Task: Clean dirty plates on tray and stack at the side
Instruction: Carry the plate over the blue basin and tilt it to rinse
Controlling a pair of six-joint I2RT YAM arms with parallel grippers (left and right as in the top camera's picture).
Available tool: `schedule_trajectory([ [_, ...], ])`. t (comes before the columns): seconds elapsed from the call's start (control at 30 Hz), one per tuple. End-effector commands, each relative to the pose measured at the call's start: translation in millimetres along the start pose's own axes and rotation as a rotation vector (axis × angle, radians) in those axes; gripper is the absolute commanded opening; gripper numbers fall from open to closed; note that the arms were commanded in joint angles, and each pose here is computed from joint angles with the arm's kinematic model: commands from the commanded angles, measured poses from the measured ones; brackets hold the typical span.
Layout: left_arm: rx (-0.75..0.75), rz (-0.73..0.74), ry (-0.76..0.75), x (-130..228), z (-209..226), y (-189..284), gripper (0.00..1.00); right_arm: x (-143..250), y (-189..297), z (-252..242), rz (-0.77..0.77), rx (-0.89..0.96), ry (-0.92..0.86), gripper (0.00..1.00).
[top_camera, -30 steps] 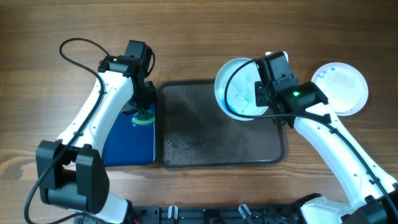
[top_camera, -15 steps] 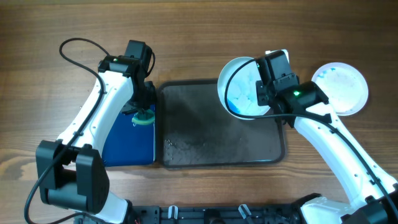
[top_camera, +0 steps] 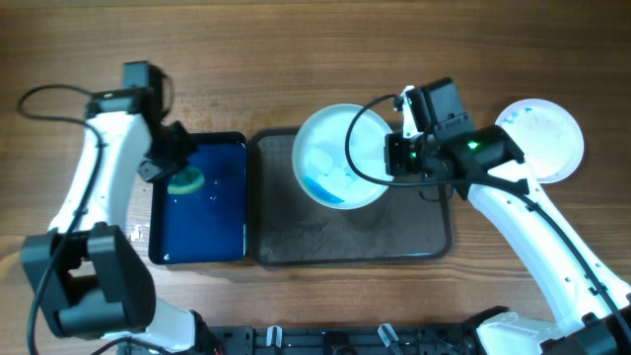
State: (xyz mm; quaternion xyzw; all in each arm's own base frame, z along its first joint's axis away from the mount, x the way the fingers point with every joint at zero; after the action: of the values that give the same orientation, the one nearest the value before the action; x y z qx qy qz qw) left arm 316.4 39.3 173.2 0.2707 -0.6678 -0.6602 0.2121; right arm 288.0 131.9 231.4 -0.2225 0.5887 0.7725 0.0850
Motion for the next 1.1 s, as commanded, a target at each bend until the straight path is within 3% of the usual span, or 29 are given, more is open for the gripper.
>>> schedule_trajectory([
  [0.0, 0.143, -0.020, 0.043, -12, 15, 23, 0.04, -22, 11, 32, -0.017, -0.151, 0.033, 0.05],
  [0.37, 0.178, -0.141, 0.199, -25, 62, 58, 0.04, -54, -28, 122, 0.089, -0.178, 0.233, 0.04],
  [0.53, 0.170, -0.183, 0.363, -32, 104, 70, 0.04, -54, -49, 154, 0.108, -0.124, 0.332, 0.05],
  [0.8, 0.177, -0.174, 0.551, -34, 153, 72, 0.04, -45, -44, 186, -0.072, 0.211, 0.553, 0.05],
  [1.07, 0.178, -0.179, 0.567, -35, 157, 72, 0.04, -28, -26, 230, -0.265, 0.382, 0.707, 0.05],
])
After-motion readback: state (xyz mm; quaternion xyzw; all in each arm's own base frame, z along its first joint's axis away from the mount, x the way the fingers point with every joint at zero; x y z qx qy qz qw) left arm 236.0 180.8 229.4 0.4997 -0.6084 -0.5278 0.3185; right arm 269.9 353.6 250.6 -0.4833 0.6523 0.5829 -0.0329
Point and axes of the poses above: each gripper's point midway between its finger pads, its own y axis back along the fingers, its own z axis along the line the jaws close on, x = y × z, the point moved 8 cm from there along y, back along the fingers, and after that the axes turned 4 degrees about y, right-handed, at the moved point
